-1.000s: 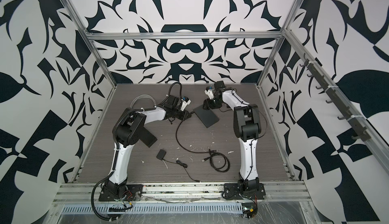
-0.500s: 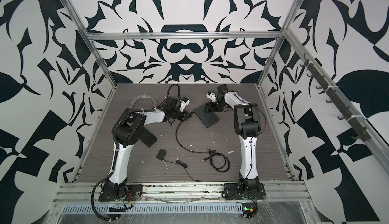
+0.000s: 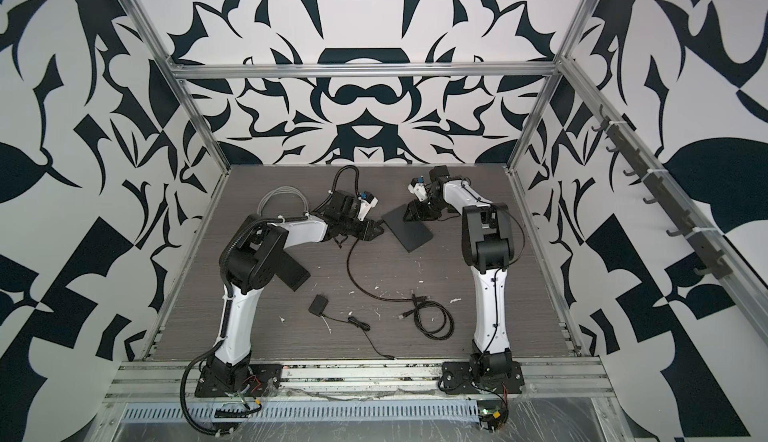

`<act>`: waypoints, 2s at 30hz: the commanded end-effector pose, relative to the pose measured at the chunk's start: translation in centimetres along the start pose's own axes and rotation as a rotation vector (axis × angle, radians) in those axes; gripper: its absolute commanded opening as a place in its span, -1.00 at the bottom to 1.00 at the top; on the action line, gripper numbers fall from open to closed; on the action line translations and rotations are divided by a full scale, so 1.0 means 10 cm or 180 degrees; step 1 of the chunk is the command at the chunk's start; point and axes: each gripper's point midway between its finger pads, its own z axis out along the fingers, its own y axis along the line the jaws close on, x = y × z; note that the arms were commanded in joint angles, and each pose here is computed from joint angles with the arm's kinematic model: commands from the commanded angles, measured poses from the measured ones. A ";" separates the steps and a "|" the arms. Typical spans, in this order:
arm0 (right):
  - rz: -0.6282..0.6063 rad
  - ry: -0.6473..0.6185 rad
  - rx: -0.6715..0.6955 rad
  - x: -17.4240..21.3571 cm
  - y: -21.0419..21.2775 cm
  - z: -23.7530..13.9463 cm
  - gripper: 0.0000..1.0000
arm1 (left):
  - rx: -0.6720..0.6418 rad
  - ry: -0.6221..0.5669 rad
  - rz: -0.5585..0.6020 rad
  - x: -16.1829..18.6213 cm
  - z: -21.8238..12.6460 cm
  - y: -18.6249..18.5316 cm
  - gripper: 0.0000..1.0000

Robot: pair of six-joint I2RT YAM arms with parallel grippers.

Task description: Insert the plug into the switch port

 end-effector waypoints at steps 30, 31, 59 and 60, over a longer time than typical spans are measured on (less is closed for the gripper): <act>-0.0002 0.0287 0.0109 0.18 -0.09 0.15 0.02 | -0.0832 0.0677 0.0155 0.39 0.13 0.38 -0.24; -0.0005 0.0291 0.0103 0.19 -0.09 0.15 0.03 | -0.0835 0.0674 0.0170 0.38 0.14 0.38 -0.24; -0.0270 0.0582 -0.0131 0.31 0.12 0.30 0.00 | -0.0553 0.0755 0.0385 0.26 0.26 0.22 -0.79; -0.0311 0.0620 -0.0178 0.33 0.15 0.32 0.00 | -0.0509 0.0756 0.0394 0.26 0.28 0.19 -0.82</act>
